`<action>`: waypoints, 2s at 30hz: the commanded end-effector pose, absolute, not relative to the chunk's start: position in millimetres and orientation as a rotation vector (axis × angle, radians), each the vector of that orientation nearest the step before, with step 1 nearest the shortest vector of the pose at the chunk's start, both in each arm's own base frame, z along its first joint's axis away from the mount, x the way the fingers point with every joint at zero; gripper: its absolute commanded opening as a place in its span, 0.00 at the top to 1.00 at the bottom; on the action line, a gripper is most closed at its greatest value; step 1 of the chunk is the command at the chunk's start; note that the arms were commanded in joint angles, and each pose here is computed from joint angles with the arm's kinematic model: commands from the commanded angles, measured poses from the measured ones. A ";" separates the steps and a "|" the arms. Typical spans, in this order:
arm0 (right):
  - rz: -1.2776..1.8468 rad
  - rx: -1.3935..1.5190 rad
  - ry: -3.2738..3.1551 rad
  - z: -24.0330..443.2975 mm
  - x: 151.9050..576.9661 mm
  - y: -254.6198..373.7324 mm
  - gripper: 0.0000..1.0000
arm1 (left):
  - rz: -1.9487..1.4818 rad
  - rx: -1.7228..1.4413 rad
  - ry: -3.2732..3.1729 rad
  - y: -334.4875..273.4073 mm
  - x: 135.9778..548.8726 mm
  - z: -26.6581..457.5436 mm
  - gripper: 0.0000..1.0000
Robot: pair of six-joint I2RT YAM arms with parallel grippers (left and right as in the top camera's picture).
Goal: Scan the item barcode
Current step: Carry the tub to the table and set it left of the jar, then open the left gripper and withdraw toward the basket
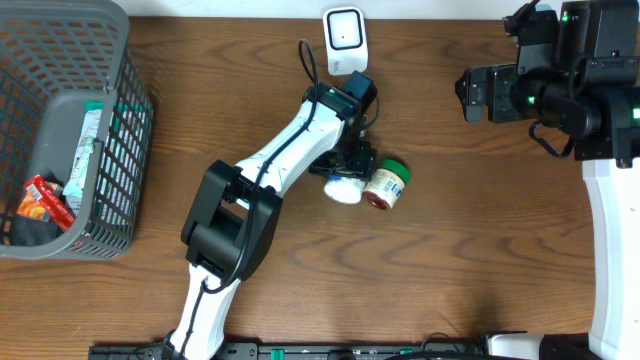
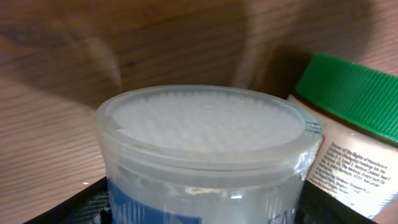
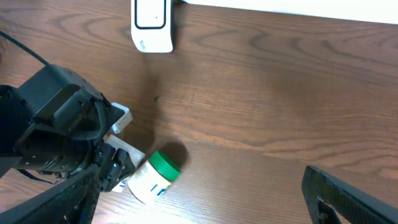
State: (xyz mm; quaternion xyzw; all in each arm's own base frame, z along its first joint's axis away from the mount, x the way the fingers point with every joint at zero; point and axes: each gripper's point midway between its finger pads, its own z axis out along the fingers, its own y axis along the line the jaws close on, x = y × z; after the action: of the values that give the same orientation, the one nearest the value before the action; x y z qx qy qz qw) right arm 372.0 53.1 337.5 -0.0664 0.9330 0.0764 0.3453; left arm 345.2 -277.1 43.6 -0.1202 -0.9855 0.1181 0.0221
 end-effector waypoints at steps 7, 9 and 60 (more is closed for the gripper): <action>0.197 -0.196 2.406 342.5 372.2 56.1 0.01 | 0.437 -0.353 -3.044 -282.1 345.8 47.7 0.14; 0.197 -0.196 2.406 342.5 372.2 56.1 0.01 | 0.438 -0.353 -3.045 -282.1 346.4 47.7 0.11; 0.197 -0.197 2.406 342.5 372.1 56.1 0.01 | 0.338 -0.273 -3.786 -201.2 420.8 267.0 0.06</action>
State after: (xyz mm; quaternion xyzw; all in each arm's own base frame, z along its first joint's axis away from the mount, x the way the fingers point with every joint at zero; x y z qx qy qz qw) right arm 372.0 53.1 337.5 -0.0664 0.9330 0.0764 0.3453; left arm 402.1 -251.1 195.7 -0.1107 -0.9601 0.1110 -0.2317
